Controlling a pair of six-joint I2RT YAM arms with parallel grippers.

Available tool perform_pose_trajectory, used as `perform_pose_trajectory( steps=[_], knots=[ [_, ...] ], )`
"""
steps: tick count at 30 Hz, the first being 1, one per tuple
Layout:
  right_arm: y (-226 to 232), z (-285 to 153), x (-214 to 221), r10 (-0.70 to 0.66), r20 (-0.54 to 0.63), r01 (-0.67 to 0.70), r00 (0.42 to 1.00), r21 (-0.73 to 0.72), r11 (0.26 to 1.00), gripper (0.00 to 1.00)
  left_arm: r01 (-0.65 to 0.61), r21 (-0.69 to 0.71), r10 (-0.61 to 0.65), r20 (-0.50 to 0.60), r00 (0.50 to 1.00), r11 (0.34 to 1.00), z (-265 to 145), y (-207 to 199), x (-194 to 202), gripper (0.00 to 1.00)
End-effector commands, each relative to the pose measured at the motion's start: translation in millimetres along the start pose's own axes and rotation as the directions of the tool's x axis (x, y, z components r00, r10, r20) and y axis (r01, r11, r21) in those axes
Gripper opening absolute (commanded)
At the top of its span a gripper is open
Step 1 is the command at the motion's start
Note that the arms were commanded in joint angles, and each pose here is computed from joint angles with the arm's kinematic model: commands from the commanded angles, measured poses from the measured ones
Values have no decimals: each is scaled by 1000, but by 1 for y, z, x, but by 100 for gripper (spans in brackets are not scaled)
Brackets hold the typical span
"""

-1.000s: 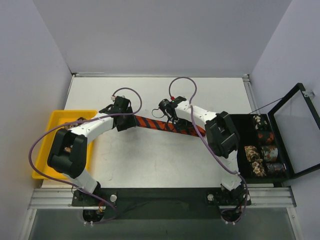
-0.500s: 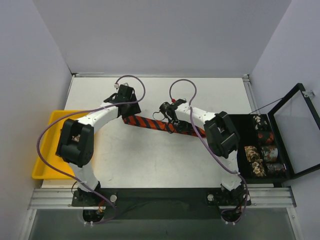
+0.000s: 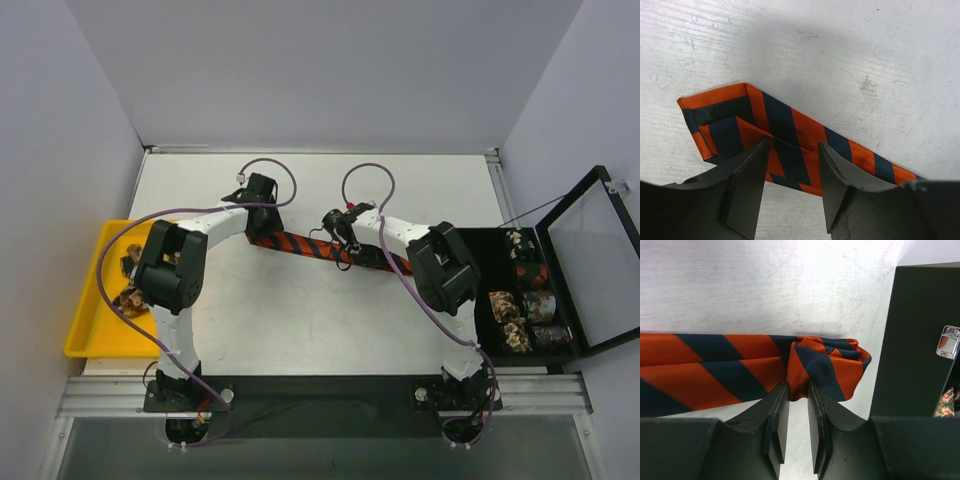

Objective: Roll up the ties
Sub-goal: Roll the tie

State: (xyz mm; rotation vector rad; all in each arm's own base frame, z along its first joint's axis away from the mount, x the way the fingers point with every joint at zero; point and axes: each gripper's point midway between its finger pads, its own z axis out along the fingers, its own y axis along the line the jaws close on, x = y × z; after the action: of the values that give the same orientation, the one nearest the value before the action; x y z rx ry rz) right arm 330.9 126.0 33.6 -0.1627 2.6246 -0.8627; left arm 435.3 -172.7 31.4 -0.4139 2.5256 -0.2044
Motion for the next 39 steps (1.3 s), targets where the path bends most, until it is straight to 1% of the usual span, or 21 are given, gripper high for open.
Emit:
perform_pose_trajectory(
  steps=[1,8,14,18,24,25,27,31,33,36,37,39],
  knots=[
    [-22,10,11,-27,-30,30,999,83,996,21,17,-52,-17,-15,1000,998,11,15,4,55],
    [-27,20,25,-24,-61,30,998,96,995,21,20,-77,-23,-34,999,997,14,27,13,55],
    [-18,16,24,-4,-62,5,998,27,1000,22,17,-59,-19,-33,999,998,11,24,11,55],
    [-19,4,14,19,-34,-19,999,-14,1000,24,18,-43,-19,-34,999,999,8,19,10,55],
    [-22,-20,-3,69,11,-68,998,-89,994,30,21,-28,-21,-23,1000,999,4,16,5,55],
    [-23,-23,-6,77,16,-75,997,-98,992,33,20,-26,-20,-22,1000,999,3,15,4,55],
    [-25,-29,-10,93,29,-90,995,-112,990,36,18,-24,-19,-22,1000,1000,3,14,4,55],
    [-28,-40,-17,111,45,-103,993,-149,983,44,18,-18,-18,-20,1000,1000,2,13,3,55],
    [-30,-48,-21,127,54,-116,990,-179,977,45,15,-17,-15,-19,1000,1000,1,13,2,55],
    [-37,-59,-29,158,83,-139,984,-201,970,45,14,-14,-14,-14,1000,1000,-1,12,1,55],
    [-42,-59,-32,167,95,-147,981,-190,971,43,14,-10,-15,-15,1000,1000,-2,11,0,55],
    [-55,-58,-33,169,109,-150,980,-162,975,35,15,1,-15,-10,1000,1000,-5,9,-2,55]
  ],
)
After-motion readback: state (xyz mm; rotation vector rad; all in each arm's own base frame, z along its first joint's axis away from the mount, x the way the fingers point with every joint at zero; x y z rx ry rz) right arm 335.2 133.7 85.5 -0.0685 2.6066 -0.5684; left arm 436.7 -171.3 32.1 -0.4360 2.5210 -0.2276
